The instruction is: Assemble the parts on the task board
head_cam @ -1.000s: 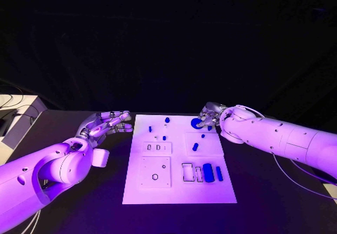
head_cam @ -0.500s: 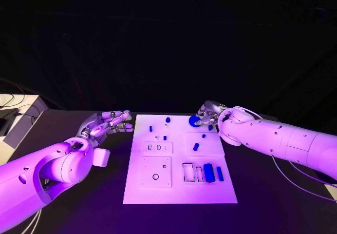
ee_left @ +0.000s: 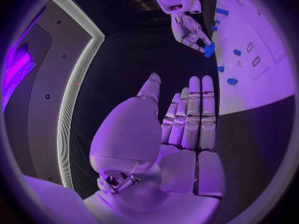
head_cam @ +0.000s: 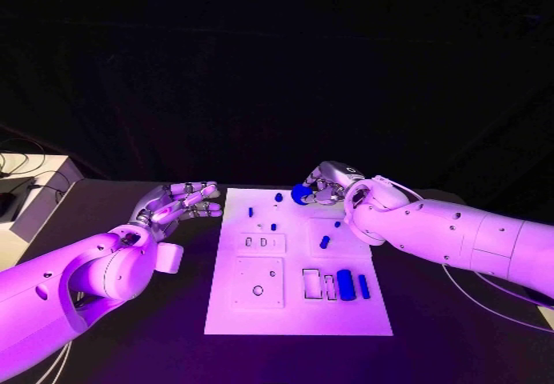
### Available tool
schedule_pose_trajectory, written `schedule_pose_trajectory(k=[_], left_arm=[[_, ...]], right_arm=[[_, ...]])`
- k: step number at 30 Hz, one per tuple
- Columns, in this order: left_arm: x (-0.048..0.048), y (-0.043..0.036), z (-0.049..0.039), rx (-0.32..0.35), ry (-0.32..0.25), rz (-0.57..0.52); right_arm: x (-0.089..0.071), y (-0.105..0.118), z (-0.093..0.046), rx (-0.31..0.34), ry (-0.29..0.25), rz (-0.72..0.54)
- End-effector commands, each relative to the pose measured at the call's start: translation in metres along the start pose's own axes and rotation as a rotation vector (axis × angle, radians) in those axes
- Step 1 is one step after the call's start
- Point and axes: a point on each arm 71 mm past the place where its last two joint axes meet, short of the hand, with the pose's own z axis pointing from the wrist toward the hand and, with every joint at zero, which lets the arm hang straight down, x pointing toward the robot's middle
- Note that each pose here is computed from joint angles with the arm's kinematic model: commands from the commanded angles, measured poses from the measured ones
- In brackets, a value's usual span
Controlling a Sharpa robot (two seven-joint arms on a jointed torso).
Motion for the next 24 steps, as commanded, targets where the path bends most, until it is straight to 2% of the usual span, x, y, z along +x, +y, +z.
schedule_pose_trajectory(k=[1, 11, 18, 24], left_arm=[[0.0036, -0.0010, 0.0002, 0.005, 0.020, -0.009], [0.0048, -0.0010, 0.0004, 0.005, 0.024, -0.010], [0.0053, -0.0011, 0.0005, 0.005, 0.025, -0.010], [0.0046, -0.0009, 0.0007, 0.005, 0.023, -0.009]], right_arm=[[0.003, 0.018, 0.002, -0.070, -0.033, -0.074], [0.026, 0.048, 0.010, -0.116, -0.004, -0.108], [0.038, 0.054, 0.013, -0.117, 0.015, -0.123], [0.040, 0.054, 0.014, -0.112, 0.017, -0.135]])
